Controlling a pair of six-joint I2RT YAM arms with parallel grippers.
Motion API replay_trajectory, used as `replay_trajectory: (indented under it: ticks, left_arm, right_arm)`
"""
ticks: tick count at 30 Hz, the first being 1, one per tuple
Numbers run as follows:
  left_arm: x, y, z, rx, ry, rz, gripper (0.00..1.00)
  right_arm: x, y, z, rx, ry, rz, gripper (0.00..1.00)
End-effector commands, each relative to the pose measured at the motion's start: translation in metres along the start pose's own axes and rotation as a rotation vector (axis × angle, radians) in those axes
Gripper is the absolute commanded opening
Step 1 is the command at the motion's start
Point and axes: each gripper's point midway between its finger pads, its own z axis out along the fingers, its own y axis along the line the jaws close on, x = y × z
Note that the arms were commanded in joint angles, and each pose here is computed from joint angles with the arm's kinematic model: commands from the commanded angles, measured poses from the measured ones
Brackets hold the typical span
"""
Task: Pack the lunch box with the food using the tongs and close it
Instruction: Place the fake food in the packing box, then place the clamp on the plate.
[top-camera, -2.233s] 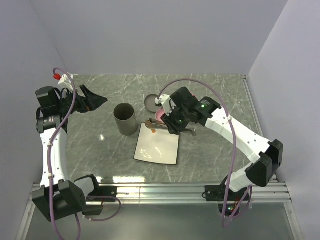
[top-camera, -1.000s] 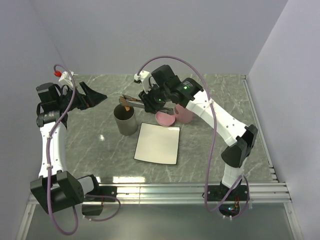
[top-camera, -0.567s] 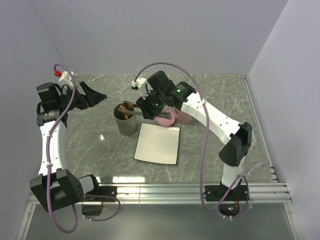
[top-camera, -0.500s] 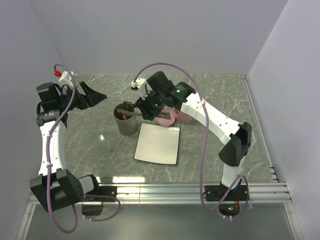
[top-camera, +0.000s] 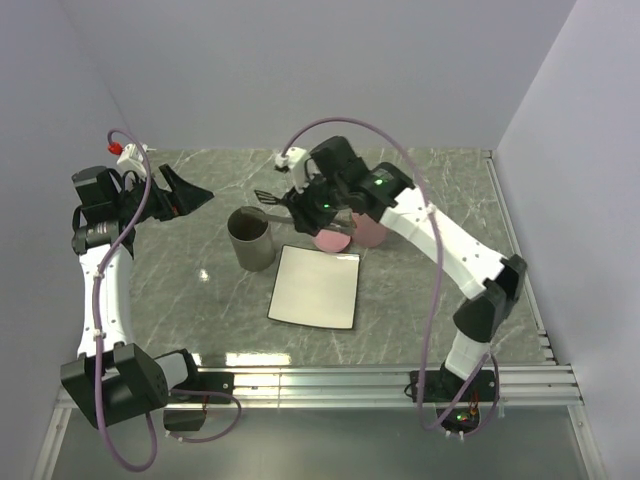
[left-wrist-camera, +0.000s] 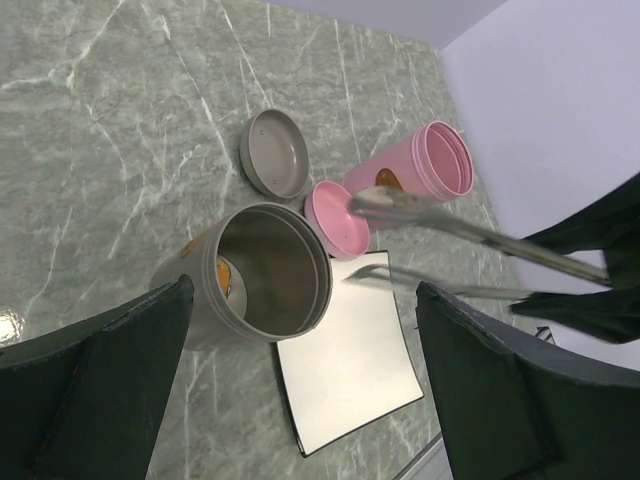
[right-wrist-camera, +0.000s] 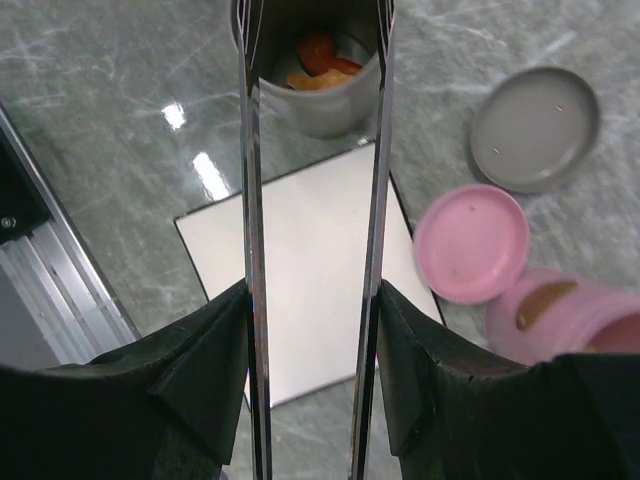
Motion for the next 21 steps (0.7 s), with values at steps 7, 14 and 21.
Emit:
replay_trajectory:
  ticks: [7, 14, 21]
  left_arm:
    - [-0.017, -0.026, -0.013, 0.049, -0.057, 0.096, 0.99]
    - [-0.017, -0.03, -0.013, 0.076, -0.067, 0.097, 0.99]
    - [-0.016, -0.03, -0.013, 0.078, -0.061, 0.099, 0.99]
  right_arm:
    - [0.033, -0.023, -0.089, 0.045, -0.063, -0.028, 0.56]
    - [0.099, -0.02, -0.079, 0.002, 0.021, -0.101, 0.56]
    - [0.134, -0.014, -0.038, -0.1, 0.061, -0.176, 0.54]
